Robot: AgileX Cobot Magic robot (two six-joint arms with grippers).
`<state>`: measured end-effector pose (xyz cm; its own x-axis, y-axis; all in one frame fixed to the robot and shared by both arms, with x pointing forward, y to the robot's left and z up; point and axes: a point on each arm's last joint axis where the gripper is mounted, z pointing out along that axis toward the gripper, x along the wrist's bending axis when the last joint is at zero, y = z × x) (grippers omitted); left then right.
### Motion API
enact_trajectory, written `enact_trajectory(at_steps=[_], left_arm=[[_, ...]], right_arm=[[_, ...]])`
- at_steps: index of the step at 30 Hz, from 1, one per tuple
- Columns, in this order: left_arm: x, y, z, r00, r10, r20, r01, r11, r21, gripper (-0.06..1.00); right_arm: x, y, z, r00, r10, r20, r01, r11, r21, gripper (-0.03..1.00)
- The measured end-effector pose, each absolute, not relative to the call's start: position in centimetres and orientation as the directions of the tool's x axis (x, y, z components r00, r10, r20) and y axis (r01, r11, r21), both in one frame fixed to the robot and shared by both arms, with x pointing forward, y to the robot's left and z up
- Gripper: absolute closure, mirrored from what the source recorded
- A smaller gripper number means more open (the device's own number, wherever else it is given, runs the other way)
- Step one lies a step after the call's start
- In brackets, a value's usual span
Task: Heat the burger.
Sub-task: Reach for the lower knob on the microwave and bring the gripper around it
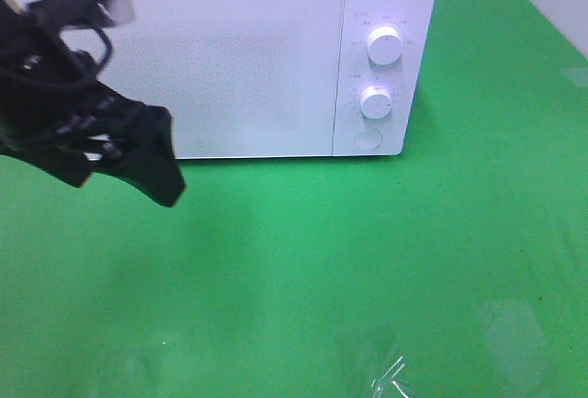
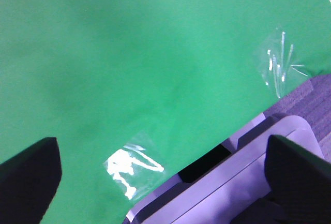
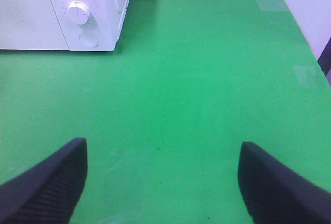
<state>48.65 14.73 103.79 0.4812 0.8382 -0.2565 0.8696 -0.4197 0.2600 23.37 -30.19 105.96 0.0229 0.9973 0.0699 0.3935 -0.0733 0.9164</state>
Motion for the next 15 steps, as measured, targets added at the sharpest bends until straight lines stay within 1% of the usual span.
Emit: enact_trajectory(at_steps=[1, 2, 3, 5, 8, 9, 10, 11, 12, 14, 15], left_arm=[[48.6, 14.7, 103.8, 0.481, 0.838, -0.257, 0.870, -0.420, 0.260, -0.05], [48.9, 16.9, 104.7, 0.436, 0.865, -0.247, 0.891, -0.375, 0.256, -0.05], [48.9, 16.9, 104.7, 0.436, 0.865, -0.247, 0.891, -0.375, 0.256, -0.05], [49.1, 21.5, 106.1, 0.334, 0.921, -0.201, 0.927, -0.282, 0.248, -0.05], [49.0, 22.6, 106.4, 0.305, 0.934, -0.186, 0.934, -0.255, 0.249, -0.05], [48.8, 24.8, 107.1, 0.246, 0.956, -0.162, 0.947, -0.202, 0.251, -0.05], [48.8, 24.8, 107.1, 0.246, 0.956, -0.162, 0.947, -0.202, 0.251, -0.05], [48.4, 26.7, 107.7, 0.198, 0.970, -0.141, 0.954, -0.158, 0.255, -0.05], [48.4, 26.7, 107.7, 0.198, 0.970, -0.141, 0.954, -0.158, 0.255, -0.05], [47.1, 29.6, 109.2, 0.111, 0.985, -0.133, 0.954, -0.068, 0.293, -0.05], [47.1, 29.6, 109.2, 0.111, 0.985, -0.133, 0.954, -0.068, 0.293, -0.05]], right_arm=[[23.4, -30.2, 106.0, 0.023, 0.997, 0.070, 0.394, -0.073, 0.916, 0.21], [23.4, -30.2, 106.0, 0.023, 0.997, 0.070, 0.394, -0.073, 0.916, 0.21], [23.4, -30.2, 106.0, 0.023, 0.997, 0.070, 0.394, -0.073, 0.916, 0.21], [23.4, -30.2, 106.0, 0.023, 0.997, 0.070, 0.394, -0.073, 0.916, 0.21], [23.4, -30.2, 106.0, 0.023, 0.997, 0.070, 0.394, -0.073, 0.916, 0.21], [23.4, -30.2, 106.0, 0.023, 0.997, 0.070, 0.394, -0.073, 0.916, 0.21], [23.4, -30.2, 106.0, 0.023, 0.997, 0.070, 0.394, -0.073, 0.916, 0.21], [23.4, -30.2, 106.0, 0.023, 0.997, 0.070, 0.394, -0.073, 0.916, 0.21], [23.4, -30.2, 106.0, 0.023, 0.997, 0.070, 0.394, -0.073, 0.916, 0.21], [23.4, -30.2, 106.0, 0.023, 0.997, 0.070, 0.394, -0.073, 0.916, 0.21], [23.4, -30.2, 106.0, 0.023, 0.997, 0.070, 0.394, -0.073, 0.916, 0.21]])
